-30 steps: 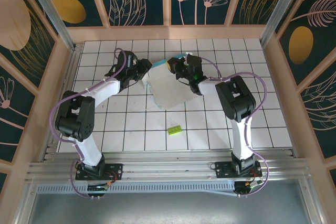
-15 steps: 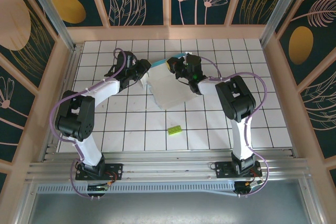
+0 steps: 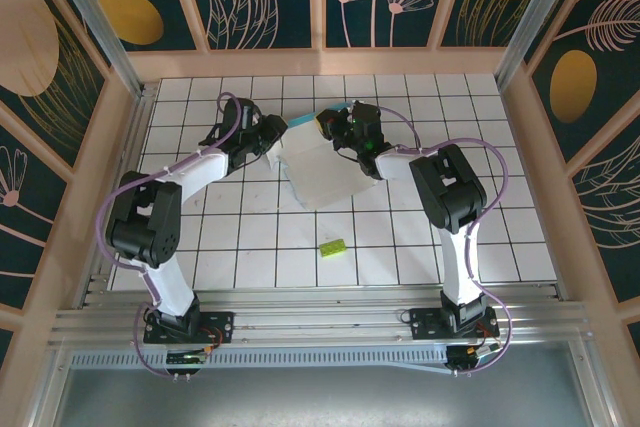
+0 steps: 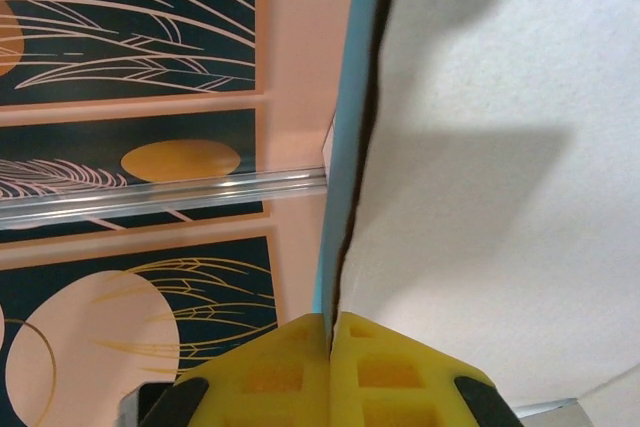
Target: Fold the paper box
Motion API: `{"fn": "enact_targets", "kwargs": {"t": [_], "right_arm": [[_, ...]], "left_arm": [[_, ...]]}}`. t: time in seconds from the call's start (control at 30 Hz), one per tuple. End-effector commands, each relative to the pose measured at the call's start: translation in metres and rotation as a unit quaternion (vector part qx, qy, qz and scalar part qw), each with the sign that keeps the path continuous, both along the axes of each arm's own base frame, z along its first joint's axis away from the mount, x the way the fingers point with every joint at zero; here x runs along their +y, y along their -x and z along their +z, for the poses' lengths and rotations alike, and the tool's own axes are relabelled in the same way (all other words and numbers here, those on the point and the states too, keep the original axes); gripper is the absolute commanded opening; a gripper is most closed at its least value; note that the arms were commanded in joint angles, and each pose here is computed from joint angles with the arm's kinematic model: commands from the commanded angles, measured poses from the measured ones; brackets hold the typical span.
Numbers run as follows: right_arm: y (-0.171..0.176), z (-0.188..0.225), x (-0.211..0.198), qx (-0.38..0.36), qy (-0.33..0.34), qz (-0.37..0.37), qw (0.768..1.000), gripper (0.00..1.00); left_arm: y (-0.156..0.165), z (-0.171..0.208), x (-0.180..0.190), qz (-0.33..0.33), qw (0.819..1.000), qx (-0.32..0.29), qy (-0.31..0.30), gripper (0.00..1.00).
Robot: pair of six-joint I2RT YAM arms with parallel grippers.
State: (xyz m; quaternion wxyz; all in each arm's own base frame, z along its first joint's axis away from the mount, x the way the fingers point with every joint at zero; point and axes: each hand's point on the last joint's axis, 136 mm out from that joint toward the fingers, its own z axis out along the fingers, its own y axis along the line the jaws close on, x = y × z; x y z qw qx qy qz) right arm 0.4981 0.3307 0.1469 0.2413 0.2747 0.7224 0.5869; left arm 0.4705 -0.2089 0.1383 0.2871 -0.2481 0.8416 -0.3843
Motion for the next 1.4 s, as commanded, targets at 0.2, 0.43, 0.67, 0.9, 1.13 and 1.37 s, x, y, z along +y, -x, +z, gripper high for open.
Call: {"fn": "enact_targets", "kwargs": {"t": [0.2, 0.43, 0.67, 0.9, 1.13, 1.37], "right_arm": [[0.0, -0.01, -0.004, 0.017, 0.021, -0.012, 1.0, 0.06], [-0.003, -0.013, -0.008, 0.019, 0.022, -0.016, 0.999, 0.06], [-0.004, -0.016, -0.012, 0.021, 0.025, -0.02, 0.999, 0.06], [-0.004, -0.017, -0.013, 0.023, 0.028, -0.021, 0.999, 0.06], [-0.003, -0.019, -0.014, 0.028, 0.027, -0.023, 0.999, 0.07], [-0.002, -0.018, -0.014, 0.028, 0.029, -0.022, 0.999, 0.07]], "left_arm": [[0.002, -0.011, 0.002, 0.004, 1.0, 0.022, -0.005, 0.24], [0.039, -0.006, 0.034, 0.053, 0.996, 0.017, -0.067, 0.4], [0.083, -0.018, 0.017, 0.071, 0.993, 0.031, -0.088, 0.36], [0.073, -0.051, -0.011, 0.078, 0.992, 0.06, -0.08, 0.34], [0.049, -0.082, -0.02, 0.073, 0.986, 0.074, -0.133, 0.32], [0.04, -0.096, 0.008, 0.12, 0.967, 0.071, -0.215, 0.35]]}}
